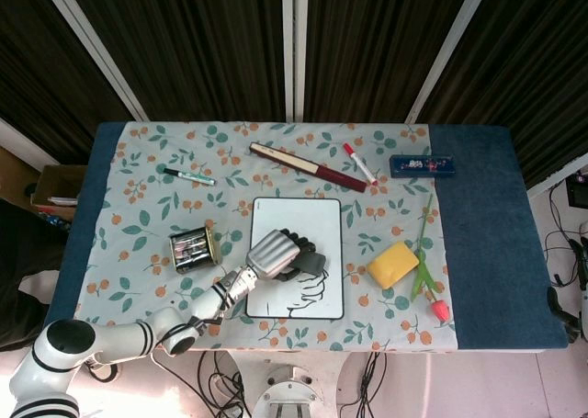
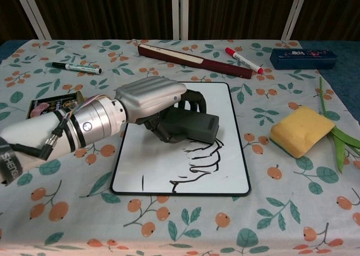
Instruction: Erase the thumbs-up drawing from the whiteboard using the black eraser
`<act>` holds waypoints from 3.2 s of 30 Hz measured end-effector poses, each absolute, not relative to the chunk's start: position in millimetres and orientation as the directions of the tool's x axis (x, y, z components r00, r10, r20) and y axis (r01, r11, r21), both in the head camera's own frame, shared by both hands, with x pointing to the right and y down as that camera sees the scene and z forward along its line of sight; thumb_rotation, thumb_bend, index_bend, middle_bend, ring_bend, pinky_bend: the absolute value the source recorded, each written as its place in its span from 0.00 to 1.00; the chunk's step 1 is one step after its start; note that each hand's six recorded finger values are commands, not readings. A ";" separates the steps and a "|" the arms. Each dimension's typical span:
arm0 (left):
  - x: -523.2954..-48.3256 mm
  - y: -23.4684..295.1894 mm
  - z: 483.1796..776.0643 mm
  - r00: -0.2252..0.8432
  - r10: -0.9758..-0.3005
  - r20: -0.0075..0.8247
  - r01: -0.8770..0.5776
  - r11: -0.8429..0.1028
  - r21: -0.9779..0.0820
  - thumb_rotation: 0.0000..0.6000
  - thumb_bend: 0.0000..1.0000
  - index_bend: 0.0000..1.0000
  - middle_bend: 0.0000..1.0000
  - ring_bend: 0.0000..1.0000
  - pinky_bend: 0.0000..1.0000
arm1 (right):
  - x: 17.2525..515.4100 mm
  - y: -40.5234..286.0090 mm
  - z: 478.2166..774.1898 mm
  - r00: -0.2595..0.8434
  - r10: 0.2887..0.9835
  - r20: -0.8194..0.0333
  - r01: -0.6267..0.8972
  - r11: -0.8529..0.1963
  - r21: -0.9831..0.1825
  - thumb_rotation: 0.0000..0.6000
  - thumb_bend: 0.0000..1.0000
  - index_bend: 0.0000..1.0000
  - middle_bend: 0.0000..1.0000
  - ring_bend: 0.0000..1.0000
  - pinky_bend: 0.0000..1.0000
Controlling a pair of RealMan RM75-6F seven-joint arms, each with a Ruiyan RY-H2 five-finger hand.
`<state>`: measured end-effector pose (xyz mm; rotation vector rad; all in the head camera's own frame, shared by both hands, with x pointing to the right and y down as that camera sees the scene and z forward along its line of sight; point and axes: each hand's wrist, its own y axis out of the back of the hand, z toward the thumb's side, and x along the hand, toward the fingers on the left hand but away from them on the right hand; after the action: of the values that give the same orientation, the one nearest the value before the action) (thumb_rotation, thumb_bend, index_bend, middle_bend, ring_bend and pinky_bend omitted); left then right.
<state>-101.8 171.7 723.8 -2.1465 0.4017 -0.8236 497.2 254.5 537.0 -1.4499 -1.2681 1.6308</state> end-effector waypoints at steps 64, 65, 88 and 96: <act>-80.5 165.1 737.7 0.688 -0.617 0.383 0.022 -0.510 -0.860 1.00 0.51 0.82 0.75 0.63 0.72 | 501.8 255.3 538.9 -0.227 0.889 -0.397 0.155 -0.370 -0.916 1.00 0.34 0.00 0.00 0.00 0.00; -82.0 161.7 739.3 0.680 -0.623 0.388 0.025 -0.509 -0.861 1.00 0.51 0.82 0.75 0.63 0.72 | 501.7 255.2 539.0 -0.226 0.889 -0.397 0.155 -0.370 -0.916 1.00 0.34 0.00 0.00 0.00 0.00; -116.4 198.3 708.0 0.723 -0.579 0.377 -0.013 -0.557 -0.831 1.00 0.51 0.83 0.76 0.63 0.72 | 498.1 254.3 543.4 -0.220 0.886 -0.409 0.152 -0.384 -0.911 1.00 0.34 0.00 0.00 0.00 0.00; -147.1 225.7 689.6 0.722 -0.593 0.357 -0.029 -0.542 -0.840 1.00 0.51 0.83 0.76 0.64 0.72 | 493.1 254.7 546.0 -0.208 0.885 -0.416 0.148 -0.392 -0.908 1.00 0.34 0.00 0.00 0.00 0.00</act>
<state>-147.1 225.7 689.6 -2.0306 0.4723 -0.7967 493.1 254.7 546.0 -1.4774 -1.2374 1.6553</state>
